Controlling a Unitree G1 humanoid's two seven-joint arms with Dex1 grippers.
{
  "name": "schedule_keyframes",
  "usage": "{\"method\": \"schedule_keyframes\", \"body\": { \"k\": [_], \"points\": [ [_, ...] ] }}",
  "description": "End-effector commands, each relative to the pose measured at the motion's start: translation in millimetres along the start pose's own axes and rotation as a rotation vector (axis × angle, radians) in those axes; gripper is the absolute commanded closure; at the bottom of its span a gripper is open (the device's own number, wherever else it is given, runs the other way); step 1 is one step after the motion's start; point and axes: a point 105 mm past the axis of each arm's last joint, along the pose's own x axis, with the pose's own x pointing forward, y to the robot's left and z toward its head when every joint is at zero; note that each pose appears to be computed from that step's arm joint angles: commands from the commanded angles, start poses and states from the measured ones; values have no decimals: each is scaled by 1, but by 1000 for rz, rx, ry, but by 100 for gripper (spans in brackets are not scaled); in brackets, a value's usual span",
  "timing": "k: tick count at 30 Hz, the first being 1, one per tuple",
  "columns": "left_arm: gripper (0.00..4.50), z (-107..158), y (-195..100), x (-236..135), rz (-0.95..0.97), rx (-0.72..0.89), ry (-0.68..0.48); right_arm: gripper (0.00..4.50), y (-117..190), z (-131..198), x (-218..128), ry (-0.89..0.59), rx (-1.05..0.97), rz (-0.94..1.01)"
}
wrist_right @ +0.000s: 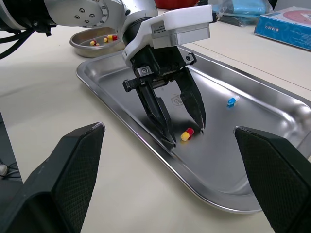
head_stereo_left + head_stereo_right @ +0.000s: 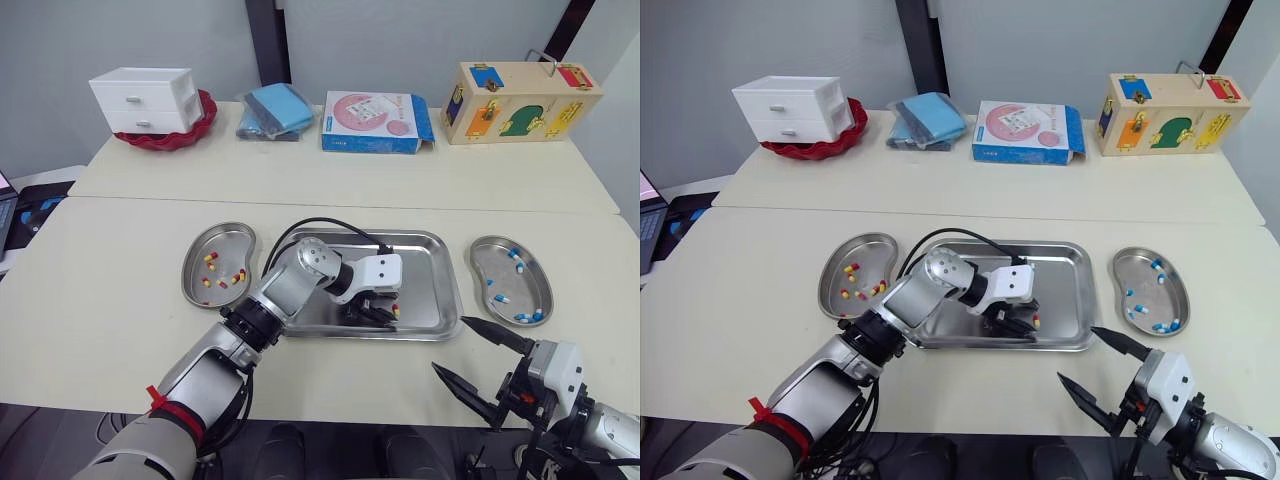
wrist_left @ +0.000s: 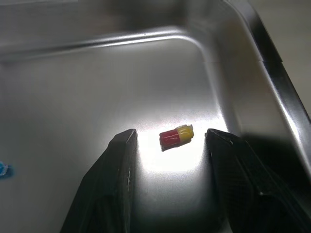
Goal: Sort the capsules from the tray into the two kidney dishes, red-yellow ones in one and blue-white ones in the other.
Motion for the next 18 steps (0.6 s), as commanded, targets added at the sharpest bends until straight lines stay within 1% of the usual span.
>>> {"method": "schedule_keyframes", "body": {
  "k": [1, 6, 9, 13, 14, 18],
  "points": [
    [217, 3, -4, 6, -20, 25, 2, 0, 1, 5, -2, -20, -26, 4],
    [217, 1, -8, 7, -37, 20, 15, 0, 1, 3, -3, -18, -25, -1],
    [275, -2, -10, 7, -46, 16, 29, 0, 1, 1, -4, -16, -23, -7],
    [406, -5, -11, 7, -49, 16, 39, 0, 0, 0, -4, -16, -23, -12],
    [416, -5, -11, 6, -47, 15, 40, 0, 0, 0, -4, -20, -25, -15],
    [416, -6, -10, 6, -39, 17, 46, 0, -1, -1, -4, -28, -29, -18]
  ]
}}
